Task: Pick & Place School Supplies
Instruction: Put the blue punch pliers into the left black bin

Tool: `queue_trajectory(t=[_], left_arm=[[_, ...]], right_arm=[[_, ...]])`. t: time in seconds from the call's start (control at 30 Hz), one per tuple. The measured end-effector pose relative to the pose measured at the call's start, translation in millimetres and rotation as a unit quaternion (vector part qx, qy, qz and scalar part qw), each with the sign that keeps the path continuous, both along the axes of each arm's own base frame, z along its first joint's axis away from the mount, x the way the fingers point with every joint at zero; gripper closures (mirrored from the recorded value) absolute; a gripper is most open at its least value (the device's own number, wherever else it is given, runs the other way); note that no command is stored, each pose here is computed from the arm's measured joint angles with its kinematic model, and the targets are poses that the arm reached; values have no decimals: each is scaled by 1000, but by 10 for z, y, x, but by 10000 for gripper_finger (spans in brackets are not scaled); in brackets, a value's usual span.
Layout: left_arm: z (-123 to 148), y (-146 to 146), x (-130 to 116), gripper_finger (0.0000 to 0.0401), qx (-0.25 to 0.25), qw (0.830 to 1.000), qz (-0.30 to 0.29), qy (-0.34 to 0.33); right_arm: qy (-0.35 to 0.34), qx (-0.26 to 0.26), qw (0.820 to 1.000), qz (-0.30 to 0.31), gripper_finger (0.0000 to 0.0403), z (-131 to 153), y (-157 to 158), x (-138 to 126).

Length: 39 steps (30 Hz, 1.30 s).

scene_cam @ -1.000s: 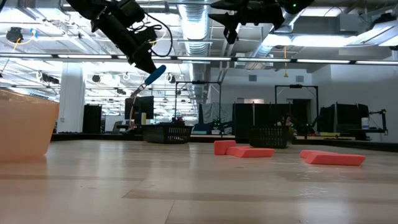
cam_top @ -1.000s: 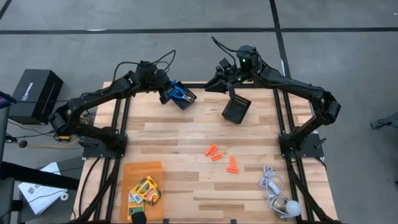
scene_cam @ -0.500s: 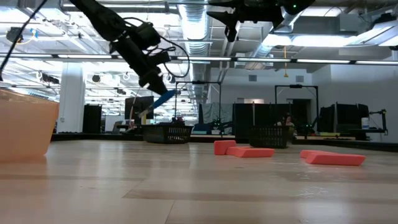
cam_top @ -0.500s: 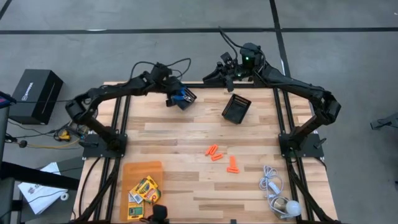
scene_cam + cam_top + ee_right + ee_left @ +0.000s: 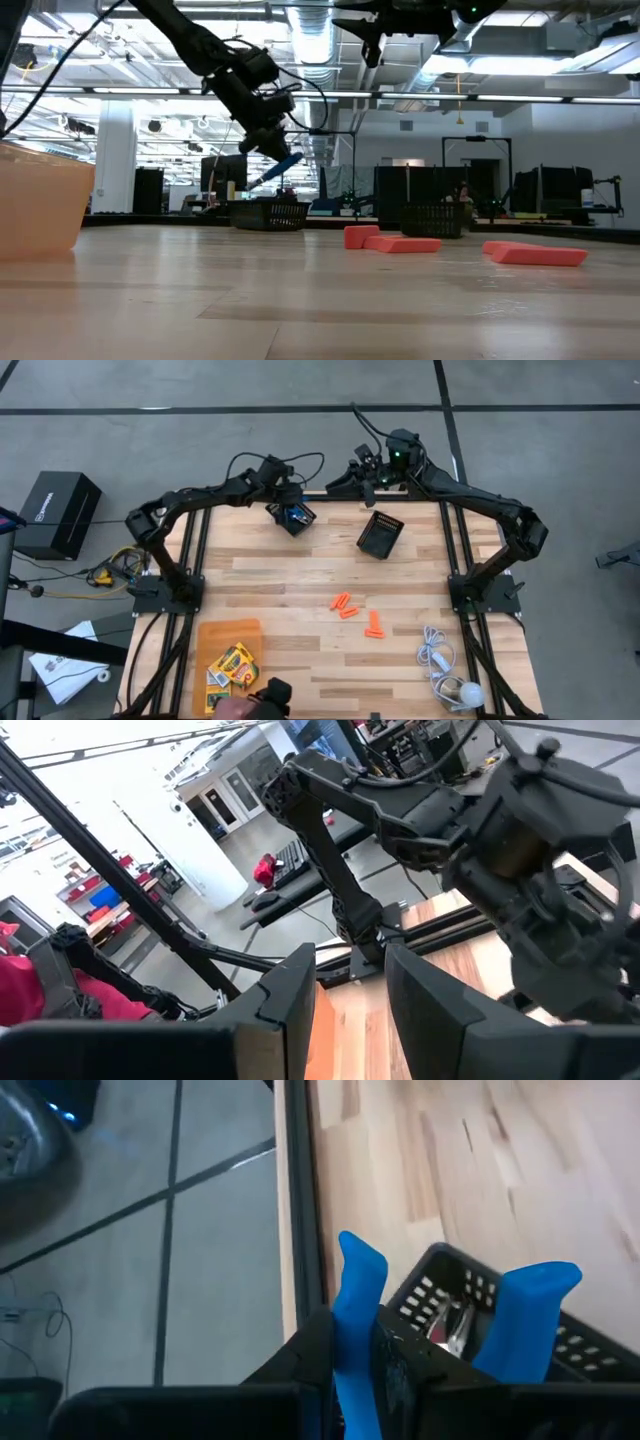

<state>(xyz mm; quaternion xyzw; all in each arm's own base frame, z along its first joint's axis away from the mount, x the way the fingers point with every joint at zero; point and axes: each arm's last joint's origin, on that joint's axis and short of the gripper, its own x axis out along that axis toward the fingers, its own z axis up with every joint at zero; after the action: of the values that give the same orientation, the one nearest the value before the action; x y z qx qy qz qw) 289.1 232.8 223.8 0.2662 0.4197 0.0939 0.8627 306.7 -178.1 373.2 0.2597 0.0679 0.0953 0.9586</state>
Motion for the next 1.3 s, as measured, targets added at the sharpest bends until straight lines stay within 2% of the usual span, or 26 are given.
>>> queue_trajectory(t=[0.27,0.63,1.13,1.2,1.3], left_arm=[[-142,36,36,368,11,999,-9,30],[-333,72,46,368,0,998,-11,66],[-355,77,42,368,-4,998,-12,69],[-355,77,42,358,-4,998,-13,69],[-354,77,43,324,-3,998,-14,69]], right_arm=[[0,1,1000,-2,287,0,-32,-21],[0,1,1000,12,287,-3,-31,-27],[0,-5,1000,13,287,-6,-30,-28],[0,-5,1000,13,287,-6,-29,-27],[0,-5,1000,15,287,-6,-28,-27]])
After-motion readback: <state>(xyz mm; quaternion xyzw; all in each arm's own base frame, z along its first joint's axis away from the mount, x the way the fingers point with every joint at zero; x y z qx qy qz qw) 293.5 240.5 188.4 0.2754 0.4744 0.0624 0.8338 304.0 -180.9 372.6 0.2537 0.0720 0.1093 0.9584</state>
